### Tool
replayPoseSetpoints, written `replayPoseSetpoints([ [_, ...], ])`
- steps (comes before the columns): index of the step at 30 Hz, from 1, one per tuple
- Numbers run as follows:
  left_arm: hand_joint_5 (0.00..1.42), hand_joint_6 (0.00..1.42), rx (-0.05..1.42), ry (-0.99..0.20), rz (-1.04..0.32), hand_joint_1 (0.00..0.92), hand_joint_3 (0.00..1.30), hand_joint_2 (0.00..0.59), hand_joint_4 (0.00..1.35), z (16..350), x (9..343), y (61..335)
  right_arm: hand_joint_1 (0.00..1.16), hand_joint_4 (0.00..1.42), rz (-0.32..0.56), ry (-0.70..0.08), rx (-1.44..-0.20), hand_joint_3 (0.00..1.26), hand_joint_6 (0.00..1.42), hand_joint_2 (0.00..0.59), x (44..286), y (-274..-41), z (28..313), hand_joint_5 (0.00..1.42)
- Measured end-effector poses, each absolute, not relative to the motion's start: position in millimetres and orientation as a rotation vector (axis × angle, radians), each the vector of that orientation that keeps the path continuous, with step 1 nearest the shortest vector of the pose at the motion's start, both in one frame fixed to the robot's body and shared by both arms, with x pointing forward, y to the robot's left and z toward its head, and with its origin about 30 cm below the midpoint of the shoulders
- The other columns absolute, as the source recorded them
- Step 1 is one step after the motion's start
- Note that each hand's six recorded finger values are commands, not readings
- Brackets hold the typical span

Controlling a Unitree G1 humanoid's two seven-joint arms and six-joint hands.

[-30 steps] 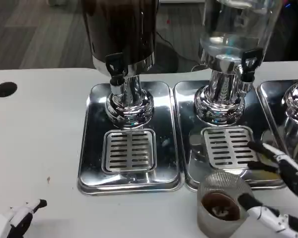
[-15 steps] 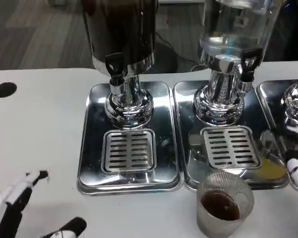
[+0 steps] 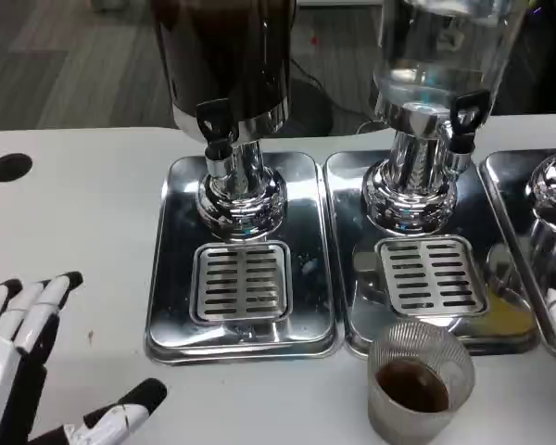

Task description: Grasp the cup under the faucet to collect the drink, then remove the cup.

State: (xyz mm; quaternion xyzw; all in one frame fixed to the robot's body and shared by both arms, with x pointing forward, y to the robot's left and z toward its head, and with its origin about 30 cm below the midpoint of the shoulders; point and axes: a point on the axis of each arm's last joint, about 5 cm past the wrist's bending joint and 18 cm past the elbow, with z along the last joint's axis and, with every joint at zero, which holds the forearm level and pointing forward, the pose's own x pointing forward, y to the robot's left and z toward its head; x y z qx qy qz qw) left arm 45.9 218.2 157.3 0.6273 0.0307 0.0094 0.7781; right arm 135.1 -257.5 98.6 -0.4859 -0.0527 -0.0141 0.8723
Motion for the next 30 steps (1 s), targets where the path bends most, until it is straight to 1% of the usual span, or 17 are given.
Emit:
replayPoseSetpoints([
  [5, 0.05, 0.28, 1.351, 0.08, 0.034, 0.0, 0.1, 0.125, 0.0, 151, 54, 219, 0.45, 0.0, -0.021, -0.091, -1.02, 0.14, 0.0, 0.586, 136, -257, 94, 0.0],
  [13, 0.05, 0.28, 1.331, 0.104, 0.048, 0.0, 0.1, 0.124, 0.0, 146, 60, 223, 0.46, 0.02, -0.015, -0.099, -0.993, 0.15, 0.0, 0.584, 132, -257, 92, 0.0],
  [15, 0.05, 0.29, 1.31, 0.101, 0.054, 0.0, 0.11, 0.12, 0.0, 145, 61, 224, 0.46, 0.03, -0.015, -0.095, -0.976, 0.16, 0.0, 0.57, 130, -257, 91, 0.0],
  [18, 0.05, 0.3, 1.304, 0.103, 0.057, 0.0, 0.11, 0.117, 0.0, 145, 61, 224, 0.47, 0.04, -0.02, -0.083, -0.959, 0.16, 0.0, 0.563, 127, -258, 90, 0.0],
  [30, 0.06, 0.3, 1.283, 0.062, 0.043, 0.0, 0.11, 0.114, 0.0, 147, 64, 216, 0.48, 0.04, -0.019, -0.082, -0.94, 0.17, 0.0, 0.562, 119, -259, 89, 0.0],
])
